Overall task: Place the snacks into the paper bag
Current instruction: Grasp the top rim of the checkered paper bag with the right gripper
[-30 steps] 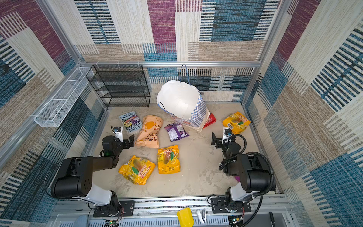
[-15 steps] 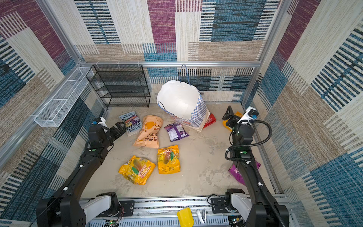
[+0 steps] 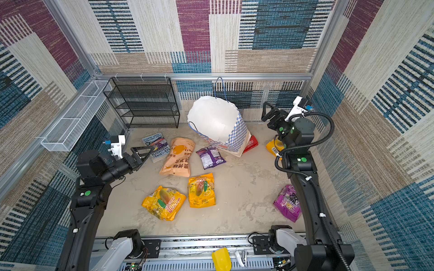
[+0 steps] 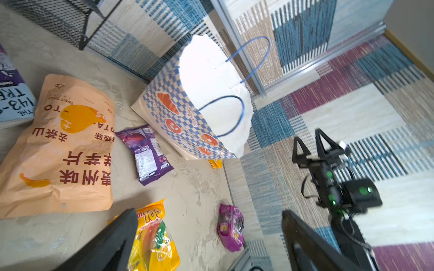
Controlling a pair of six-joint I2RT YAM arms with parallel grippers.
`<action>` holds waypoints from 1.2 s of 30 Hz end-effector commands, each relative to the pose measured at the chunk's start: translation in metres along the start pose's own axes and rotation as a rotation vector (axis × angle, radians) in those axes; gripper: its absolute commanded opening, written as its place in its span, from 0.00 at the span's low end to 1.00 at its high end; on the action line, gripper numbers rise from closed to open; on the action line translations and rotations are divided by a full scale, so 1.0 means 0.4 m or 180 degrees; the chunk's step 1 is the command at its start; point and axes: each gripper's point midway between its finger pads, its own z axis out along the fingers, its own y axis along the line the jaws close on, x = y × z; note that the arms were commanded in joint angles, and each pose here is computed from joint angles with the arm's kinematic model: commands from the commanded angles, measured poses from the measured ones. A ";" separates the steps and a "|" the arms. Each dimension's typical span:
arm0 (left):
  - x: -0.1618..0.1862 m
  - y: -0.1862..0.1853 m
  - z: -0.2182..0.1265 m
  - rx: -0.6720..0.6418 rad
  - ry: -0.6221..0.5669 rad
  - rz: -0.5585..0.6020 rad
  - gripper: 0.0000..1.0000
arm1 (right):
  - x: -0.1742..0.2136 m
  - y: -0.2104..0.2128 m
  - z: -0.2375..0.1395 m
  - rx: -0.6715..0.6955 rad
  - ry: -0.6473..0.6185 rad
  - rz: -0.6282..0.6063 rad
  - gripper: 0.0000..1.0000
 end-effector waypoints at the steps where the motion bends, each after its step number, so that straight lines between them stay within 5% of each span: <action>1: 0.083 0.016 -0.037 -0.0229 0.0361 0.0233 0.98 | 0.037 0.000 0.044 0.0198 0.0340 -0.0328 1.00; 8: 0.127 0.060 -0.048 -0.0360 0.0406 0.0493 0.98 | 0.151 0.116 0.218 0.0517 0.0922 -0.1328 1.00; 18: 0.166 0.140 -0.061 -0.0647 0.0217 0.0638 0.99 | 0.284 0.104 0.356 0.1236 0.1332 -0.2318 1.00; 31: 0.177 0.135 -0.060 -0.0594 0.0248 0.0637 0.99 | 0.355 0.064 0.407 0.1295 0.1511 -0.2659 0.89; 36: 0.178 0.133 -0.061 -0.0591 0.0243 0.0645 0.99 | 0.359 0.054 0.414 0.1349 0.1509 -0.2699 0.71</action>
